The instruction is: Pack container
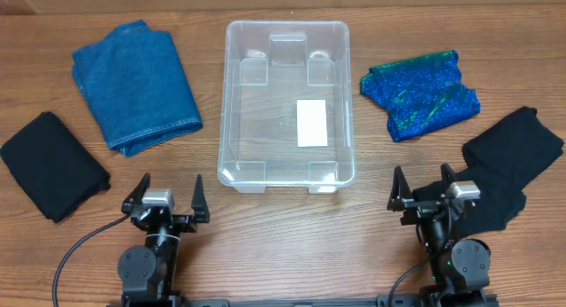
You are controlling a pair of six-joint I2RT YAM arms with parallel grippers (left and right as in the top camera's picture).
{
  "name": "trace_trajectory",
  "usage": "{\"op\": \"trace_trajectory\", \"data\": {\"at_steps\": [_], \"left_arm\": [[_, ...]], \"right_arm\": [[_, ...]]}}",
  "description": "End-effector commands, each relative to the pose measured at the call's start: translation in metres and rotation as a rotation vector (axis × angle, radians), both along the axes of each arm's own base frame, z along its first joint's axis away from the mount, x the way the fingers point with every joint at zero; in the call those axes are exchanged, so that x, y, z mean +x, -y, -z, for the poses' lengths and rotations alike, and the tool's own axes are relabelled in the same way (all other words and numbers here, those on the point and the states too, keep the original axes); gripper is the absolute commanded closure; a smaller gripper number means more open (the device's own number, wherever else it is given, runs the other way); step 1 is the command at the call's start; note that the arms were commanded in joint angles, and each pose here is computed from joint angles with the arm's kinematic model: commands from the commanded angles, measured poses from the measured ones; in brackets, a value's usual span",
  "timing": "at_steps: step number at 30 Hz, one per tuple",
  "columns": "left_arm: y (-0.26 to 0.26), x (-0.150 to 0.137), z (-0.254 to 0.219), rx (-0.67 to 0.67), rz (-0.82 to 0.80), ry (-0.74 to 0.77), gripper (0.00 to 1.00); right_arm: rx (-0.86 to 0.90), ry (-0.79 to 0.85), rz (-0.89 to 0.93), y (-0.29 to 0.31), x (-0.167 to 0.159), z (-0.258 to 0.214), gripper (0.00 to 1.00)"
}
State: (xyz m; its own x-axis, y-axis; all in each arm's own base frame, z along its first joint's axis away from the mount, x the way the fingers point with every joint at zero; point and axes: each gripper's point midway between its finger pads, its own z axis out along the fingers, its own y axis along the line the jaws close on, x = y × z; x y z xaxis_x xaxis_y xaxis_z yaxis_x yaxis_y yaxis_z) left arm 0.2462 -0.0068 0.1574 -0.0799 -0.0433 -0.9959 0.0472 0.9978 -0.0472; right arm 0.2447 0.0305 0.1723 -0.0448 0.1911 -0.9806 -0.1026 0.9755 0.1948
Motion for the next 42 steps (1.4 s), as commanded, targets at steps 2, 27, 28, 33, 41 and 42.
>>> {"op": "trace_trajectory", "data": {"at_steps": [2, 27, 28, 33, 41, 42], "left_arm": [[0.000, 0.000, 0.000, 0.020, 0.000, 0.005, 0.00], [0.000, 0.000, 0.000, 0.020, 0.000, 0.005, 0.00], [0.000, 0.000, 0.000, 0.020, 0.000, 0.005, 0.00], [0.001, 0.000, 0.000, 0.019, 0.004, 0.006, 0.00], [0.011, -0.003, -0.004, -0.039, 0.058, -0.006, 0.00], [0.011, -0.006, -0.007, -0.040, 0.058, -0.027, 0.00]], "right_arm": [[0.004, 0.003, 0.016, 0.003, 0.000, 0.002, 0.00], [0.004, 0.003, 0.016, 0.003, 0.000, 0.002, 0.00], [0.004, 0.003, 0.016, 0.003, 0.000, 0.002, 0.00], [0.004, 0.003, 0.013, 0.003, 0.000, 0.002, 0.00], [0.070, -0.021, -0.015, -0.003, 0.000, 0.004, 0.00], [0.068, -0.030, 0.012, 0.002, 0.000, -0.001, 0.00]]}}
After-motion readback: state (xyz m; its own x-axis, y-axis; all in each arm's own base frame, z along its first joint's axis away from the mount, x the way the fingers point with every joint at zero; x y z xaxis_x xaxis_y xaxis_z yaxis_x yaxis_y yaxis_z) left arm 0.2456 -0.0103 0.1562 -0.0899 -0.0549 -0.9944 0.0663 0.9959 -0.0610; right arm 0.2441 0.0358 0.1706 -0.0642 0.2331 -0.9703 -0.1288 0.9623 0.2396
